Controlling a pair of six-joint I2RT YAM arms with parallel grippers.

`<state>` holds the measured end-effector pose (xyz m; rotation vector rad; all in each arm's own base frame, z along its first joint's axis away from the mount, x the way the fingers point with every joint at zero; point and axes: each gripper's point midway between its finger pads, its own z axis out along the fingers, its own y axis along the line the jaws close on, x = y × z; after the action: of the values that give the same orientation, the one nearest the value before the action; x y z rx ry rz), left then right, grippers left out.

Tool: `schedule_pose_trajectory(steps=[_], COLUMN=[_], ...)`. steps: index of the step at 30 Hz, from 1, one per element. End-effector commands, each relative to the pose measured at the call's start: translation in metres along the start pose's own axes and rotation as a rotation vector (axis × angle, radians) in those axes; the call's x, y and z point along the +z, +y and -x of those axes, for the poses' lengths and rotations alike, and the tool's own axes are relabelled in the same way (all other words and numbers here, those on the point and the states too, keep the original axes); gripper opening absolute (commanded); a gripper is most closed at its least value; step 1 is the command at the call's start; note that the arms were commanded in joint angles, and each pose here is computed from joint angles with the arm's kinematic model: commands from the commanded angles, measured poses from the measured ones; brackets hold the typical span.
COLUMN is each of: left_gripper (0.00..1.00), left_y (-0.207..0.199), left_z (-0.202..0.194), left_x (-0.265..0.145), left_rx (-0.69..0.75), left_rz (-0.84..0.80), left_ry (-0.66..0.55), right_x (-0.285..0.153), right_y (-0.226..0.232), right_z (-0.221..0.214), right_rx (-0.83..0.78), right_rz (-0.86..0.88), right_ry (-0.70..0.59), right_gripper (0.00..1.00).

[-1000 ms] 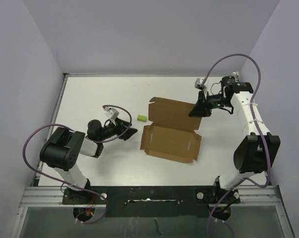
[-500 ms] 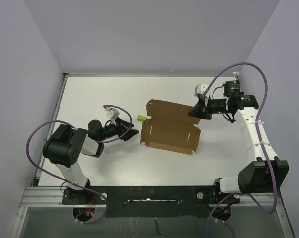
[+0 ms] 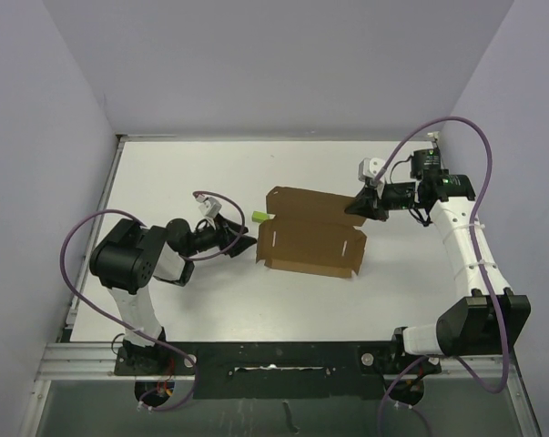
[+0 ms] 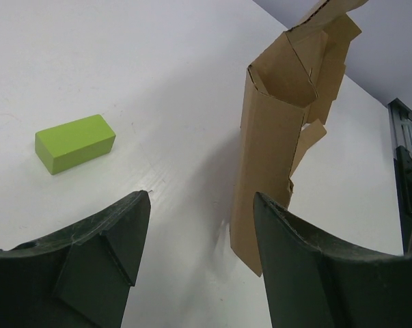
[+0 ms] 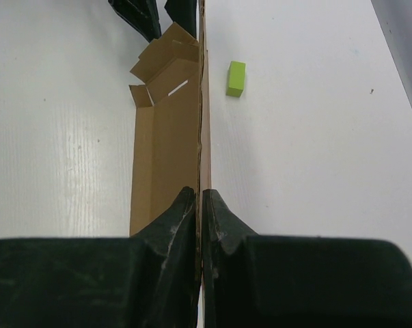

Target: Fold the paper box

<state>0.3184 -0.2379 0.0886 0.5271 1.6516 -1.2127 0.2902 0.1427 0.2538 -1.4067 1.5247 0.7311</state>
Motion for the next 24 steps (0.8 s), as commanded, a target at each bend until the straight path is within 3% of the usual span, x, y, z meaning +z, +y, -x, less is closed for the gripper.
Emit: schedule_pose_trajectory(steps=[1,15,24], left_gripper=[0.61,0.60,0.61], left_y=[-0.011,-0.018,-0.011], left_z=[0.022,0.037,0.028], left_x=[0.003,0.011,0.014], left_rx=[0.101,0.133,0.135], left_rz=[-0.069,-0.103,-0.094], left_ry=[-0.063,-0.084,-0.069], right_x=[-0.003,-0.011,-0.002], right_y=[0.012,0.002,0.015], right_z=[0.019,0.037,0.012], right_rx=[-0.076,-0.161,-0.145], right_rz=[0.029,0.004,0.038], right_ry=[-0.066,-0.060,-0.022], right_gripper=[0.00,0.00,0.00])
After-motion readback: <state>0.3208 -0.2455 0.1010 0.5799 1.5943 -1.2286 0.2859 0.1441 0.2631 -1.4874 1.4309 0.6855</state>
